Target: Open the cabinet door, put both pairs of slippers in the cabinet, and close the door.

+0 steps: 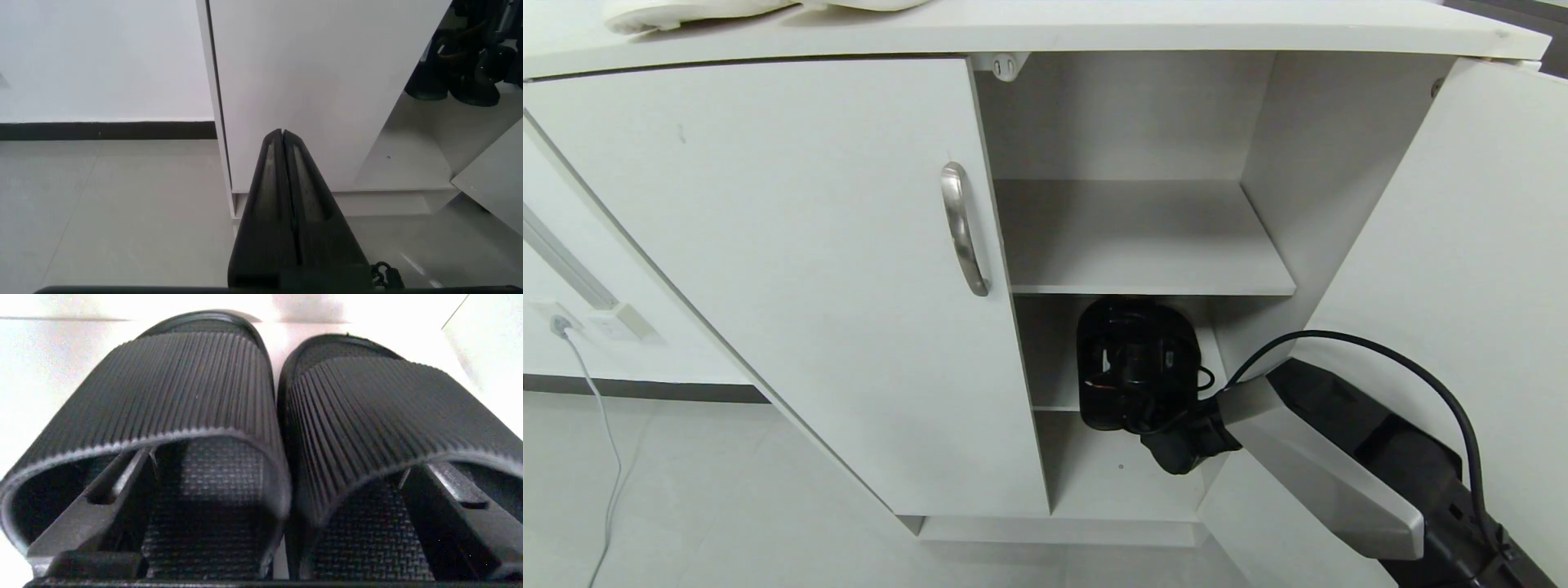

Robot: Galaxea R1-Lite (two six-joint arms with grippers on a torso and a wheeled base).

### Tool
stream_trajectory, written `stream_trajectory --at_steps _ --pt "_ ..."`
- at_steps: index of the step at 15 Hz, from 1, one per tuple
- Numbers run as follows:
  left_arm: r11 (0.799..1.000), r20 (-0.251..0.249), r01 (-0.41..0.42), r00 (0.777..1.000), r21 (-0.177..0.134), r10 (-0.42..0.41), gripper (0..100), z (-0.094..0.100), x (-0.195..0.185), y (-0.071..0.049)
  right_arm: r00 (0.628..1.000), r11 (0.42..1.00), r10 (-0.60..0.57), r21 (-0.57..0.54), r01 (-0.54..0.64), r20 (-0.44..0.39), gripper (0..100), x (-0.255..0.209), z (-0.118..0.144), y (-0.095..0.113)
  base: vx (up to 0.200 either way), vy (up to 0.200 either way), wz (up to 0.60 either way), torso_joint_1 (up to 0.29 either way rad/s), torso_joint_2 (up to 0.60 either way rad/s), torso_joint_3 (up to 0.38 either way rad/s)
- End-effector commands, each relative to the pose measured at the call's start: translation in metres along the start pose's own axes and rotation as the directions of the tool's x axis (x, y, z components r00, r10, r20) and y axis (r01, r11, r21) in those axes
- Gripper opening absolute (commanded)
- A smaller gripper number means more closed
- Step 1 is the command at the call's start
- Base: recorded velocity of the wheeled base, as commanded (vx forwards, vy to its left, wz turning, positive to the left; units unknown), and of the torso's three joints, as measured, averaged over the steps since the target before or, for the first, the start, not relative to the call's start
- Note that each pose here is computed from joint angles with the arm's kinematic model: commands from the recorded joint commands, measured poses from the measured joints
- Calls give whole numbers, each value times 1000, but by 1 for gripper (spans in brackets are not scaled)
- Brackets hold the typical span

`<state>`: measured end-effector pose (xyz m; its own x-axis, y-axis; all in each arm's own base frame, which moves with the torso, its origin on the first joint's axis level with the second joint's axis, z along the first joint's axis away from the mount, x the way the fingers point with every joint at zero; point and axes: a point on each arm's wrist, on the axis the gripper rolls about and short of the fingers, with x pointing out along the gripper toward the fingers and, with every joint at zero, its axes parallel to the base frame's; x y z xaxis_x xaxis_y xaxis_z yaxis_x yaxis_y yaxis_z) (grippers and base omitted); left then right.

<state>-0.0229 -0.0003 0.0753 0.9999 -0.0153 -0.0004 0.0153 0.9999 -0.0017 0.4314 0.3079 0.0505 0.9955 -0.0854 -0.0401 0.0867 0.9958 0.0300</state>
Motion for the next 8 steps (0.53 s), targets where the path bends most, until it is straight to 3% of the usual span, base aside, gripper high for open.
stream_trajectory --at_steps 1,8 --pt "1000 -1 0 1000 0 0 0 0 0 0 1000 1000 2 -4 -2 -4 100 -4 3 -2 0 0 0 0 0 0" --pt "1000 -1 0 1000 0 0 0 0 0 0 1000 1000 18 3 -18 4 100 -35 16 -18 0 0 0 0 0 0"
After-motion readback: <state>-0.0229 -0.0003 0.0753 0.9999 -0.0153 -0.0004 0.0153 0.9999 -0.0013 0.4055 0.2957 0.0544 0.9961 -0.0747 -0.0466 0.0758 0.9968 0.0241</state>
